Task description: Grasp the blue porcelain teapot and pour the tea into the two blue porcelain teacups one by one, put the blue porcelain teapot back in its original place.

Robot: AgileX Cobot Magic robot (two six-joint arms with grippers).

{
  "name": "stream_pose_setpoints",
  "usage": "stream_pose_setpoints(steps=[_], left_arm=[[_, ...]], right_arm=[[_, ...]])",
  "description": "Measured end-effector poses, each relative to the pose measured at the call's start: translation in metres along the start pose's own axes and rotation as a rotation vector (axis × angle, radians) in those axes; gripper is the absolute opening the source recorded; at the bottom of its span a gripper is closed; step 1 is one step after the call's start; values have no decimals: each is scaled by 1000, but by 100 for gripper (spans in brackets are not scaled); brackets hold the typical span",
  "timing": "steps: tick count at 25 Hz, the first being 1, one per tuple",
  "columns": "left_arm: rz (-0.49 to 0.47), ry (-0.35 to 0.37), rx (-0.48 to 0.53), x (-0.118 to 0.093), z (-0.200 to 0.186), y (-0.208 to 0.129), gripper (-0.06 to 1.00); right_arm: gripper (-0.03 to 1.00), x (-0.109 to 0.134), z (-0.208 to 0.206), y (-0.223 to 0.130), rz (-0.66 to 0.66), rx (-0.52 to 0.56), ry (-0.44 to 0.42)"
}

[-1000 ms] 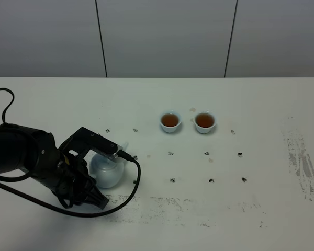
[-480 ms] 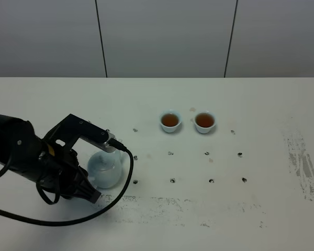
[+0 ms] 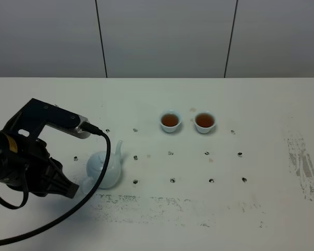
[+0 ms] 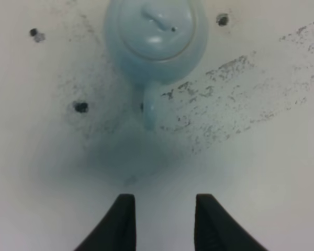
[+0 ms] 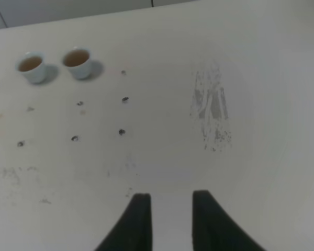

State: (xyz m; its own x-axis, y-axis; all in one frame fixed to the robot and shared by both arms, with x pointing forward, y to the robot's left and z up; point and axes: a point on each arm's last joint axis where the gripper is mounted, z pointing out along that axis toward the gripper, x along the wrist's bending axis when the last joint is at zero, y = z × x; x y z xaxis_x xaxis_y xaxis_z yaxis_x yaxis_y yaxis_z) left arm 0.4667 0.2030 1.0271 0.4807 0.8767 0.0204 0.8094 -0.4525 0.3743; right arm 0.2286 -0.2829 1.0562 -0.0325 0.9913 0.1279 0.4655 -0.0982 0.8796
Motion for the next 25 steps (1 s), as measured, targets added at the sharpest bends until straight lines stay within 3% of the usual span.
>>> stream_pose_setpoints(steps=[9, 13, 21, 25], left_arm=[[-30, 173, -8, 15, -13, -4, 34], [-86, 200, 26, 21, -15, -9, 34], [-300, 237, 64, 68, -32, -32, 34], [-387, 231, 110, 70, -57, -59, 34]], right_arm=[[21, 0, 0, 0, 0, 0, 0], [21, 0, 0, 0, 0, 0, 0], [21, 0, 0, 0, 0, 0, 0], [21, 0, 0, 0, 0, 0, 0]])
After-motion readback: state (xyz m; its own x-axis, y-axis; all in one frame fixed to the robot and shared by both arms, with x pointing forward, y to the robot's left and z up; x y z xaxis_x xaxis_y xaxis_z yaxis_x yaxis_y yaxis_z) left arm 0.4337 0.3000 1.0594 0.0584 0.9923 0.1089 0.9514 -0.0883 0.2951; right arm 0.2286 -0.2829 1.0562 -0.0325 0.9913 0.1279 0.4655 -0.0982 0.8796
